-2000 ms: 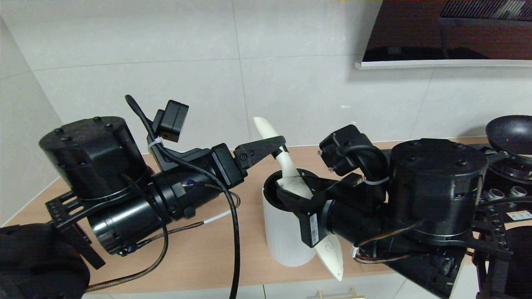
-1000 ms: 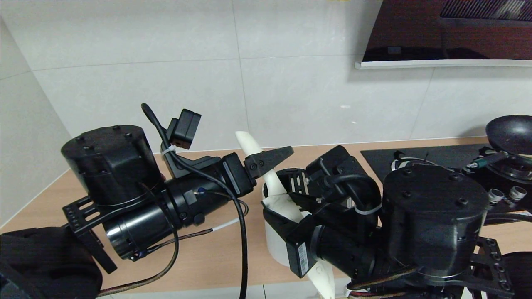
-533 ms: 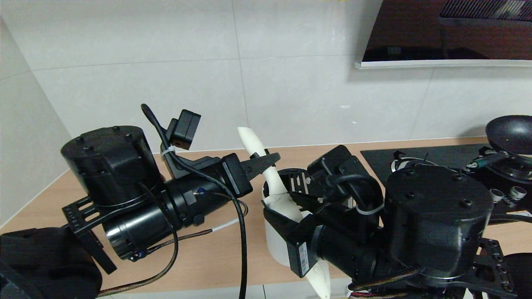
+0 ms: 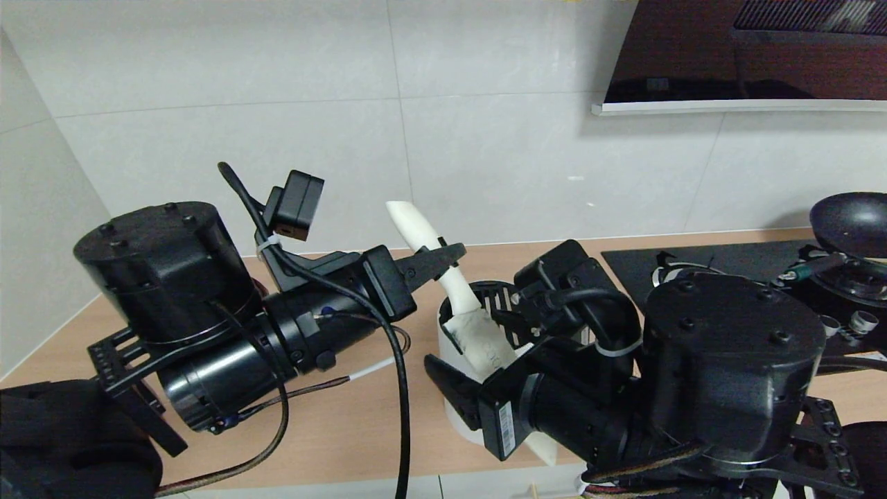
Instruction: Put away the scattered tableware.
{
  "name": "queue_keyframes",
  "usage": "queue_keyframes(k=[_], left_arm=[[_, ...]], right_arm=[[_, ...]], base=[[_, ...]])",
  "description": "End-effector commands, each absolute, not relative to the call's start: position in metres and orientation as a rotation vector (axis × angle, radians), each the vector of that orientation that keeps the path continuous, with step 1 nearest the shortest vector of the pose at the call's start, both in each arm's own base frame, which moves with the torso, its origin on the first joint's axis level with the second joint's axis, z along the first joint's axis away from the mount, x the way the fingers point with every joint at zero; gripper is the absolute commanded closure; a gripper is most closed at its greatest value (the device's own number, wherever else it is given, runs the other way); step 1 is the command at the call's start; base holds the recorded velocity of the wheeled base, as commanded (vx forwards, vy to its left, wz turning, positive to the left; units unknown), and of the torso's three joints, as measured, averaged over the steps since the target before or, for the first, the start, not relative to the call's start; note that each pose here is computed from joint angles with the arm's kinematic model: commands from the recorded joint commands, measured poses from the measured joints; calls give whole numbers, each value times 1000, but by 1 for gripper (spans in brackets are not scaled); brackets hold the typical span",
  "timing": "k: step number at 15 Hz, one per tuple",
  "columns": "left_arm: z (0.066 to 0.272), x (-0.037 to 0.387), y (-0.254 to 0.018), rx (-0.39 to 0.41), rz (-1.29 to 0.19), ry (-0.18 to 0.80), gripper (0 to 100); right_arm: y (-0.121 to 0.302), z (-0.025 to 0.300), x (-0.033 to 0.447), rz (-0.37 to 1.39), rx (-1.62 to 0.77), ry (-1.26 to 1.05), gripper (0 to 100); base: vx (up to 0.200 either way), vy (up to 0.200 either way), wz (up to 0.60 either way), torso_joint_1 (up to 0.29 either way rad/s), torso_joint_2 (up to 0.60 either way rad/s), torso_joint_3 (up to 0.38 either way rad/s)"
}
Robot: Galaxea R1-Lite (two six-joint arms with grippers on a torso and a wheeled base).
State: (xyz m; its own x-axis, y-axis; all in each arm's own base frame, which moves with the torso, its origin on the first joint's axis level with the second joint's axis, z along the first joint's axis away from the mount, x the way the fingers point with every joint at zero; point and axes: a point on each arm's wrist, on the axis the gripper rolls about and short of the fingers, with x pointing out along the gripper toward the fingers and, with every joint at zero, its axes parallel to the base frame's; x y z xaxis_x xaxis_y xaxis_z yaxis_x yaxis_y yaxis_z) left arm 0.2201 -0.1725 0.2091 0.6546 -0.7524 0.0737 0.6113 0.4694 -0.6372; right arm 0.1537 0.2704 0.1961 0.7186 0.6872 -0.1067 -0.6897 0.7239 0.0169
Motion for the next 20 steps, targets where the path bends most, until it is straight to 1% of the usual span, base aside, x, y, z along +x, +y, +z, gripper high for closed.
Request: queue_keyframes(k=[1,2,4,5,6,7,8,9,10,11,12,15,18,19,20], left_arm=[[214,218,-171,-677,-855,199,100],[216,216,-169,-656,-856,178,100],[229,206,-161,-594,-871,101,100],[231,204,-160,-583,-873,85,100],[240,200,-156,-561,-880,38,100],[242,202,-151,-538,-869,10,100],[247,206,-143,-500,-841,-54,100],[249,207,-140,-482,-831,-82,100],[254,216,-128,-386,-795,-191,100],[255,220,-124,-324,-810,-243,100],[256,221,-121,-291,-828,-277,100],[256,222,-123,-270,-877,-340,100],[232,245,-135,-206,-884,-413,100],[223,254,-141,-190,-883,-420,100],[217,258,-143,-182,-882,-405,100]], right_arm=[[271,196,154,764,-22,106,0],[271,198,154,763,-14,94,0],[259,215,150,745,36,27,0],[255,220,150,741,46,12,0],[241,233,153,706,69,-24,0],[230,242,158,673,85,-49,0],[219,248,163,641,95,-71,0],[216,251,165,628,93,-80,0],[205,257,169,594,91,-107,0],[200,260,170,580,93,-117,0],[198,261,171,570,95,-122,0],[195,263,177,547,95,-127,0],[192,263,179,534,81,-129,0],[192,263,179,532,80,-130,0],[193,263,179,532,79,-128,0]], base=[[0,0,0,0,0,0],[0,0,0,0,0,0],[0,0,0,0,0,0],[0,0,0,0,0,0],[0,0,0,0,0,0],[0,0,0,0,0,0],[0,0,0,0,0,0],[0,0,0,0,0,0],[0,0,0,0,0,0],[0,0,0,0,0,0],[0,0,0,0,0,0],[0,0,0,0,0,0],[0,0,0,0,0,0],[0,0,0,0,0,0],[0,0,0,0,0,0]])
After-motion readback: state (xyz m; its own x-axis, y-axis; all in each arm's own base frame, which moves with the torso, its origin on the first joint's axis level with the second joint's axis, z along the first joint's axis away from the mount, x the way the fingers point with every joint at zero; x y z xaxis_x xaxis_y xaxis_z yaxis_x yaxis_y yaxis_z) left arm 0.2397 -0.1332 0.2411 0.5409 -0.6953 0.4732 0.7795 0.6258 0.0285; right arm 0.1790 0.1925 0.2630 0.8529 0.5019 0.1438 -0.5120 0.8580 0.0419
